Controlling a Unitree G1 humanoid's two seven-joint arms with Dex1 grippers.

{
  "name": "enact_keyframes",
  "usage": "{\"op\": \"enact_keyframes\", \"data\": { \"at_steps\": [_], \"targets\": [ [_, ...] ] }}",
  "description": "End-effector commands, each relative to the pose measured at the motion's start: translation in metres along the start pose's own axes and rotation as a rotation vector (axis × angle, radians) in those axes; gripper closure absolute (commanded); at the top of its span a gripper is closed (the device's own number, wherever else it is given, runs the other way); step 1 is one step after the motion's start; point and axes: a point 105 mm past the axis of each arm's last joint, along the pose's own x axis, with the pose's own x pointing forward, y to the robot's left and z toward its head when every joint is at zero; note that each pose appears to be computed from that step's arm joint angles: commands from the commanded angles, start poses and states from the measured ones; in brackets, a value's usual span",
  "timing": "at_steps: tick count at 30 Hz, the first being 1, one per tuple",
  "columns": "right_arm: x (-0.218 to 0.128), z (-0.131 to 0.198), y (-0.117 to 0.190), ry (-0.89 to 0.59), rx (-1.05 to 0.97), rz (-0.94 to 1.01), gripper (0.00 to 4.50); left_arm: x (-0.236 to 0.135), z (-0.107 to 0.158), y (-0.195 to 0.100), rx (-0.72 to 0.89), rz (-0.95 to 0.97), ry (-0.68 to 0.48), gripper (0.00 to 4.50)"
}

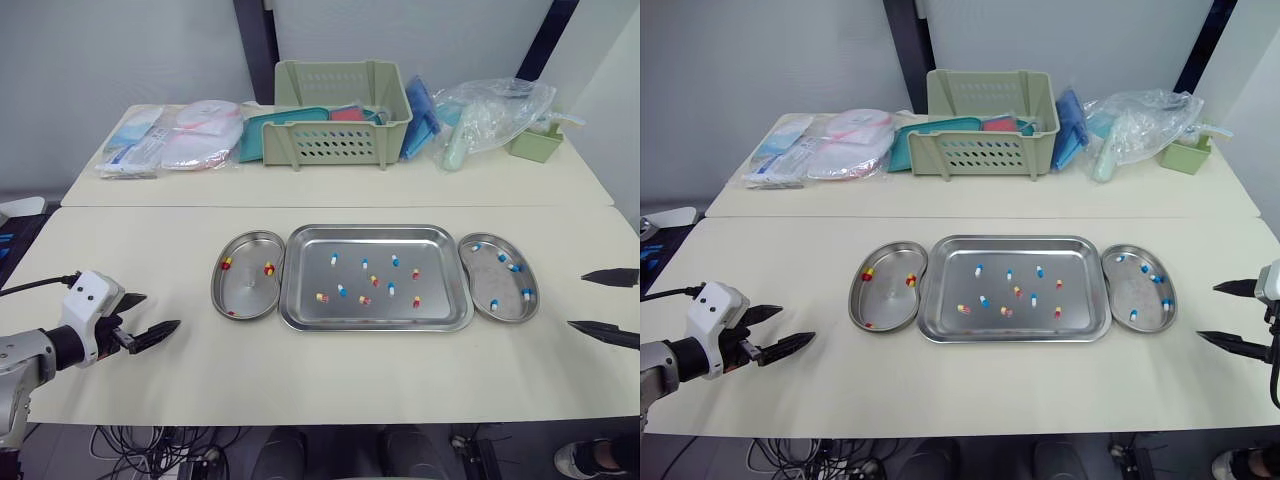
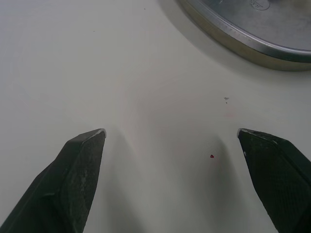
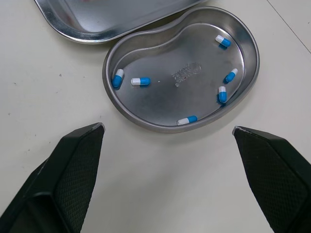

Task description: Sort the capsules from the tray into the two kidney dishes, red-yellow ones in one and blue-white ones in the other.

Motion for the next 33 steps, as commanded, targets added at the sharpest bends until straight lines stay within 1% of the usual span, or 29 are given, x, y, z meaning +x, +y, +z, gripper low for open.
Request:
{"op": "enact_keyframes", "data": {
  "at_steps": [1, 8, 10, 12, 14, 21, 33],
  "targets": [
    [-0.004, 0.004, -0.004, -0.011, -0.026, -0.02, 0.03, 0.0, 0.006, 0.001, 0.015, 0.002, -0.002, 0.0],
    [-0.001, -0.004, -0.003, -0.011, -0.027, -0.016, 0.03, 0.0, 0.003, 0.002, 0.016, 0.01, 0.014, 0.0],
    [0.0, -0.005, -0.003, -0.013, -0.025, -0.019, 0.03, 0.0, 0.005, 0.001, 0.008, -0.002, 0.001, 0.0],
    [0.001, -0.007, -0.004, -0.014, -0.023, -0.019, 0.03, -0.002, 0.012, -0.001, -0.012, -0.042, -0.043, 0.0],
    [0.002, -0.008, -0.004, -0.015, -0.023, -0.02, 0.03, -0.003, 0.017, 0.001, -0.021, -0.042, -0.071, 0.0],
    [0.001, -0.011, -0.009, -0.017, -0.006, -0.031, 0.03, -0.003, 0.019, 0.0, -0.026, -0.061, -0.081, 0.0],
    [0.0, -0.013, -0.012, -0.035, 0.005, -0.052, 0.03, -0.008, 0.009, -0.007, -0.009, -0.096, -0.037, 0.0]
  ]
}}
